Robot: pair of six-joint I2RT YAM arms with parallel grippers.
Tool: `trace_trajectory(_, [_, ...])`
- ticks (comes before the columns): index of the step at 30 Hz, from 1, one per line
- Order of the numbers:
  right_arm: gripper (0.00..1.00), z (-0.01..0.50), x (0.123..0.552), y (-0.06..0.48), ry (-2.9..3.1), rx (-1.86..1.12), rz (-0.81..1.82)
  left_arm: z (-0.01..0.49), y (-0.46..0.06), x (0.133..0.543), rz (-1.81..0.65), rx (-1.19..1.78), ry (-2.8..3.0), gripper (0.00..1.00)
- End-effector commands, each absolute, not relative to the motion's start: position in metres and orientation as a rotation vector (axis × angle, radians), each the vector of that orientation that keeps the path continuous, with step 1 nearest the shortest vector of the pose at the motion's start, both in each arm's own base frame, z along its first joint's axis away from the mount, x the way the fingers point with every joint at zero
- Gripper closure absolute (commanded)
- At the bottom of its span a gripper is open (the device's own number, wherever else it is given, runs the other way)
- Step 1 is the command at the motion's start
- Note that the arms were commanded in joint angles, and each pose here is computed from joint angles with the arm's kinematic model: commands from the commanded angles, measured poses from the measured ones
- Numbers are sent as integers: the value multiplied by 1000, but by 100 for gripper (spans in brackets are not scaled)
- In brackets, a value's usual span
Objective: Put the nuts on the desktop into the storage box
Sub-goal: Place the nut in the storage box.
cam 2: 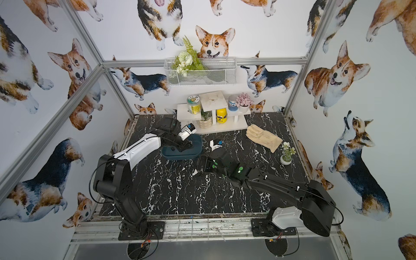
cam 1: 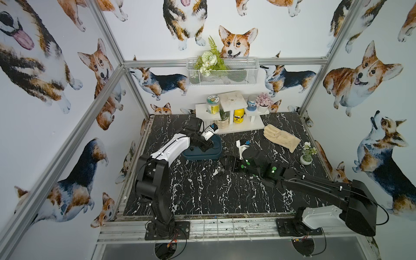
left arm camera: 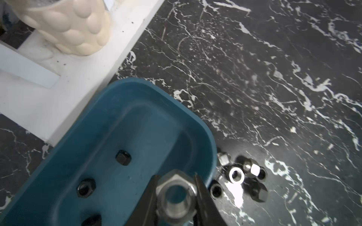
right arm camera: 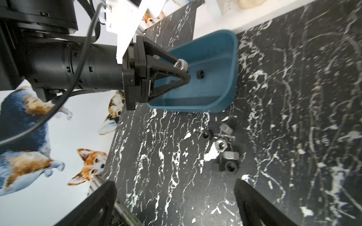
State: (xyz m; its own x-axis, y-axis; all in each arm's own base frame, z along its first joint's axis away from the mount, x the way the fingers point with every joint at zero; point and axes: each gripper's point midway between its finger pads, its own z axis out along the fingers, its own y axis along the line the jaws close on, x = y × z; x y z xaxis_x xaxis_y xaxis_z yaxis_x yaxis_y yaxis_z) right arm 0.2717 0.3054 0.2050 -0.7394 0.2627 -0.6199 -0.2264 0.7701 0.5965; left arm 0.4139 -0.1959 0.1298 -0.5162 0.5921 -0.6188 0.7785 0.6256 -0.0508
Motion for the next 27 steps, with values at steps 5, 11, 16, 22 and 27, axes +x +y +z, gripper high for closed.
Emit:
trace_trajectory(5, [0,201,278,277,2248,6,631,103,-194,457,-357,967,2364,92])
trace_trajectory(11, [0,203,272,271,2237,6,657,67,-194,479,-338,887,2461,91])
trace_trajectory(16, [0,203,268,266,2221,19,674,49,-194,489,-328,822,2494,88])
trace_trajectory(22, [0,197,267,266,2218,24,682,38,-206,482,-380,795,2515,85])
trace_trajectory(27, [0,194,269,271,2233,10,683,33,-211,481,-395,747,2511,79])
